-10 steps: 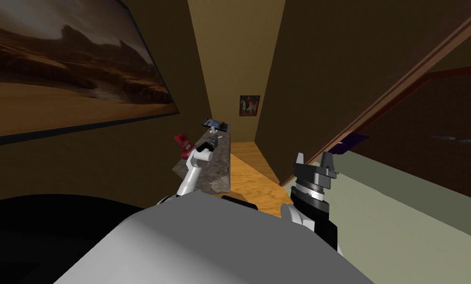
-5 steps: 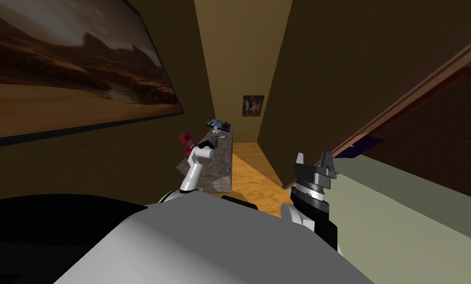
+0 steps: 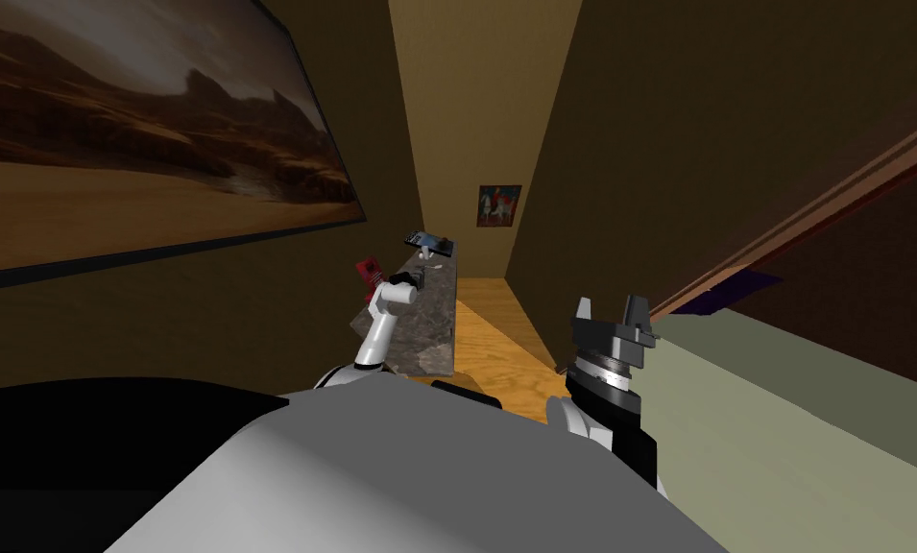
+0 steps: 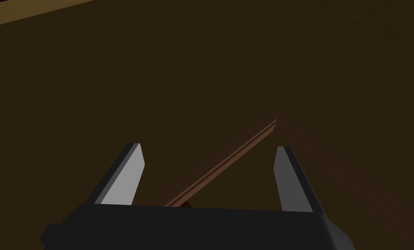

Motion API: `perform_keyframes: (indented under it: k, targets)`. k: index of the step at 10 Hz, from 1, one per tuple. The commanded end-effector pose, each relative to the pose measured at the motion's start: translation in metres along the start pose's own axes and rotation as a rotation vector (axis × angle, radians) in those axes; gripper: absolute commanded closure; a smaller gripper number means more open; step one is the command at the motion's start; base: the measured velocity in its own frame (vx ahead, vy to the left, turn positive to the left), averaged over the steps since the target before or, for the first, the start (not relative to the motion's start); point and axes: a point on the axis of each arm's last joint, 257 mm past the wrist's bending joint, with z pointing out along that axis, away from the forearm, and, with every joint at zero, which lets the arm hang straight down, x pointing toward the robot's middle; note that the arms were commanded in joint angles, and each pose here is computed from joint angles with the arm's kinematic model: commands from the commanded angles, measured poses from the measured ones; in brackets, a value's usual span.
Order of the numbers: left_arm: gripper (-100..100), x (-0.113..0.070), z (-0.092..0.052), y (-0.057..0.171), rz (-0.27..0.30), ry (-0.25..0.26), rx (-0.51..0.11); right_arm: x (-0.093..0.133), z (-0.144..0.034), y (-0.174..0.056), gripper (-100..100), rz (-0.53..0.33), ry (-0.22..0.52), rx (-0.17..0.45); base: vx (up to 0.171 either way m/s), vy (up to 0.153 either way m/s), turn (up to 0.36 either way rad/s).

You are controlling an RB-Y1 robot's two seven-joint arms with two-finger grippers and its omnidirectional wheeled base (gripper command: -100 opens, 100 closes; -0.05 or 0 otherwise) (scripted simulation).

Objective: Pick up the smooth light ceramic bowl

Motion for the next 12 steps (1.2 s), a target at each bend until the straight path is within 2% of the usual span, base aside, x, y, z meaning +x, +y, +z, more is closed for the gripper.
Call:
perform_keyframes:
  k: [1,6,12]
  targets:
    - [-100,-0.001,0.001,0.008,-0.004,-0.003,-0.043,0.000,0.000,0.000,0,0.000,0.000,0.000,0.016,0.024,0.080]
    - [-100,-0.001,0.008,0.035,-0.036,-0.013,-0.188,0.000,0.000,0.000,0,0.000,0.000,0.000,0.028,0.046,0.108]
    - [-100,0.006,0.007,0.070,-0.071,-0.013,-0.356,0.000,0.000,0.000,0,0.000,0.000,0.000,0.031,0.048,0.090]
